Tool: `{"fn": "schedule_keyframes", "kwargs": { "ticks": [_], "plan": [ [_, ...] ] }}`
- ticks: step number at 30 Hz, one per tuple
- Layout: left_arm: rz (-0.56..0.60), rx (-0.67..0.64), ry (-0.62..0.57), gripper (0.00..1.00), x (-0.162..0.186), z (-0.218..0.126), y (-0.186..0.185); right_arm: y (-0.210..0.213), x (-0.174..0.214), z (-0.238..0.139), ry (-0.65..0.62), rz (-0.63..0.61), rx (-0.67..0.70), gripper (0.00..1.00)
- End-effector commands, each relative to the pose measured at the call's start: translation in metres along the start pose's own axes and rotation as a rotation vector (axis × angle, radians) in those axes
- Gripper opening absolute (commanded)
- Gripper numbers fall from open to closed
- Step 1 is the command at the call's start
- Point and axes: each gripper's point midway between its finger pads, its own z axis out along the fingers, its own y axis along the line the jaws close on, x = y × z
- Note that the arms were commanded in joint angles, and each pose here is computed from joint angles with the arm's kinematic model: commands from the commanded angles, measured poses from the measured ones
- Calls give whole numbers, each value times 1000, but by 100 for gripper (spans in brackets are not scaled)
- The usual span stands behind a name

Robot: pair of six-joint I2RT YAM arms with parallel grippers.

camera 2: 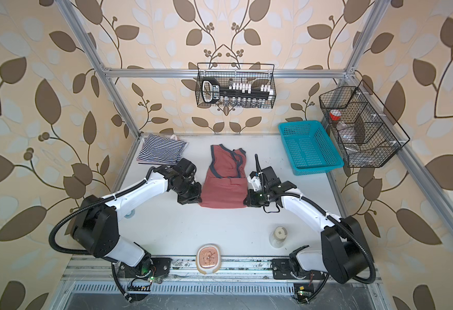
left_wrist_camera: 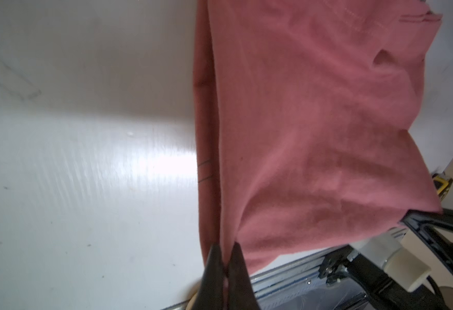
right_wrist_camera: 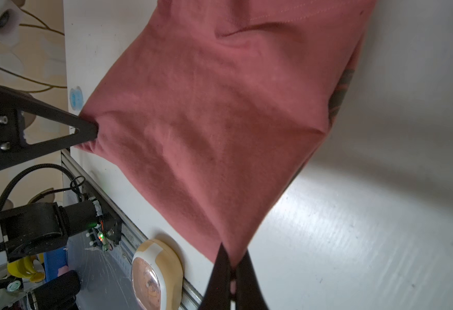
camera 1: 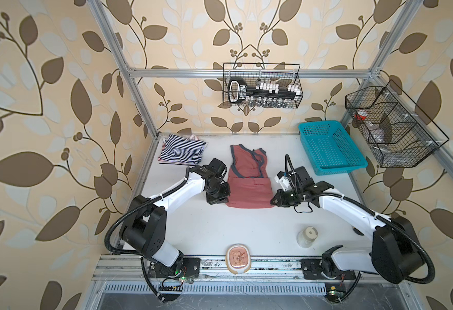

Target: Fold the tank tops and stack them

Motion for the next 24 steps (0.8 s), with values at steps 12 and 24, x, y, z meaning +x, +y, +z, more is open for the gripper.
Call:
{"fn": "schedule_keyframes", "kwargs": {
  "ticks": [12, 24],
  "plan": [
    [41, 4, -71, 0, 61, -46, -7, 45, 34, -41, -74, -2, -99, 0],
    [82, -1, -310, 0, 2, -99, -39, 61, -23, -63, -174, -16, -152, 0]
  ]
}}
